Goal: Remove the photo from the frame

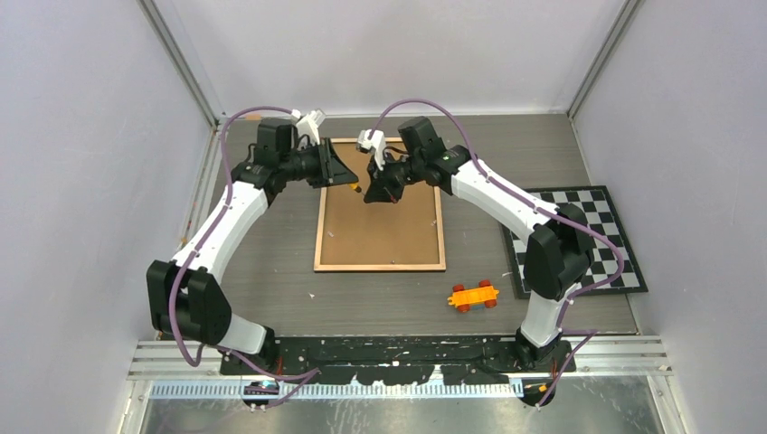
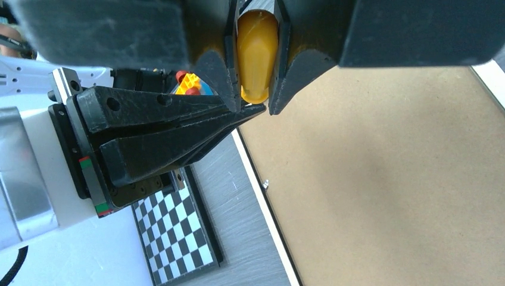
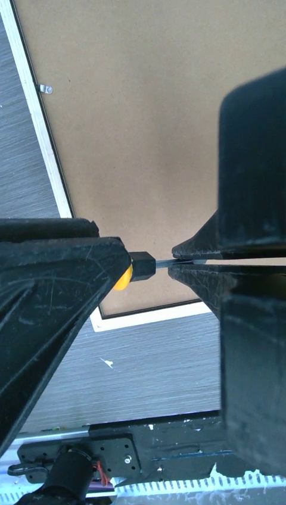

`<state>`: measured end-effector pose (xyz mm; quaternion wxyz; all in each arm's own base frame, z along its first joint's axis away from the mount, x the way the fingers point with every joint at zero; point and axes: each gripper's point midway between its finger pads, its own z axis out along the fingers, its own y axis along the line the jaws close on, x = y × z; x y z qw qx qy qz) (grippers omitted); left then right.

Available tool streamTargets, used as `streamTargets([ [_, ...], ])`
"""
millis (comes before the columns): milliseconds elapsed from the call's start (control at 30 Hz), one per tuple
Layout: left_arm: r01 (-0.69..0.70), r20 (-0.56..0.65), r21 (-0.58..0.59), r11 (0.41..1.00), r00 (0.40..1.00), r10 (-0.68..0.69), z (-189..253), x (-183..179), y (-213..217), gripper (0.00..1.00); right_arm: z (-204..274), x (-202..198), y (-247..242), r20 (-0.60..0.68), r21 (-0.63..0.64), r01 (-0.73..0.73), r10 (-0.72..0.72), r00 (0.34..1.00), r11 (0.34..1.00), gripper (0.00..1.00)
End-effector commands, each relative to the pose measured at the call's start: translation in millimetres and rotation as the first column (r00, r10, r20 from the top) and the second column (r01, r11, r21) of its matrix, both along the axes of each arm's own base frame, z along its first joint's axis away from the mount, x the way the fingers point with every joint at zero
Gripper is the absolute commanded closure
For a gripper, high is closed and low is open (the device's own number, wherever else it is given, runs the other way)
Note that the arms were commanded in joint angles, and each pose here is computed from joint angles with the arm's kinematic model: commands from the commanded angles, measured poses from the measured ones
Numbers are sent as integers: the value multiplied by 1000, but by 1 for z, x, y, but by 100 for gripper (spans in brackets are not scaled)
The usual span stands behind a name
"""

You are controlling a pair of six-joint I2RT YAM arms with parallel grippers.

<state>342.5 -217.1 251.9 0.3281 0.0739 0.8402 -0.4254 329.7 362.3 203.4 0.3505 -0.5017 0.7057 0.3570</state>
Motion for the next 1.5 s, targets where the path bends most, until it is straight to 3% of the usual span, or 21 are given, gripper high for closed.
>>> streamTargets([
  [0, 140, 24, -37, 989, 990, -139, 24, -19, -12, 82, 22, 12, -5, 123, -9, -4, 5, 992, 1000, 99],
  [200, 205, -92, -23, 978, 974, -206, 10, -25, -15, 64, 20, 7, -11, 170, -49, -41, 48, 984, 998, 99],
  [433, 205, -153, -21, 979, 967, -206, 3, -21, -17, 58, 16, 5, -12, 177, -68, -53, 65, 982, 996, 99],
  [700, 207, -208, -8, 978, 957, -204, -10, -21, -16, 69, 14, 3, -12, 193, -82, -68, 83, 978, 994, 100],
  [833, 198, -210, 1, 980, 958, -193, -12, -17, -16, 89, 15, 3, -12, 208, -85, -72, 88, 974, 994, 99],
  [867, 192, -209, 5, 981, 960, -186, -11, -16, -15, 96, 15, 5, -12, 205, -87, -57, 73, 976, 995, 94],
  [900, 179, -205, 11, 984, 963, -173, -11, -14, -12, 100, 15, 10, -13, 195, -88, -23, 40, 980, 996, 80],
  [967, 130, -187, 31, 991, 975, -122, -12, -5, -2, 100, 13, 24, -22, 148, -95, 76, -62, 987, 993, 57],
  [1033, 51, -147, 49, 998, 988, -43, -10, 10, 16, 100, 11, 42, -37, 63, -91, 187, -182, 981, 978, 44],
  [1133, -54, -67, 88, 995, 996, 60, -4, 29, 41, 100, 1, 79, -69, -93, -82, 393, -400, 912, 916, 35],
  [1233, -118, -10, 144, 983, 993, 121, -3, 41, 60, 100, -21, 119, -109, -176, -152, 602, -621, 764, 784, 33],
  [1333, -172, 25, 185, 968, 985, 170, -4, 50, 73, 100, -44, 148, -145, -171, -222, 725, -758, 629, 652, 34],
  [1467, -238, 76, 253, 938, 971, 226, -5, 60, 90, 100, -75, 164, -175, -122, -293, 790, -841, 528, 538, 35],
])
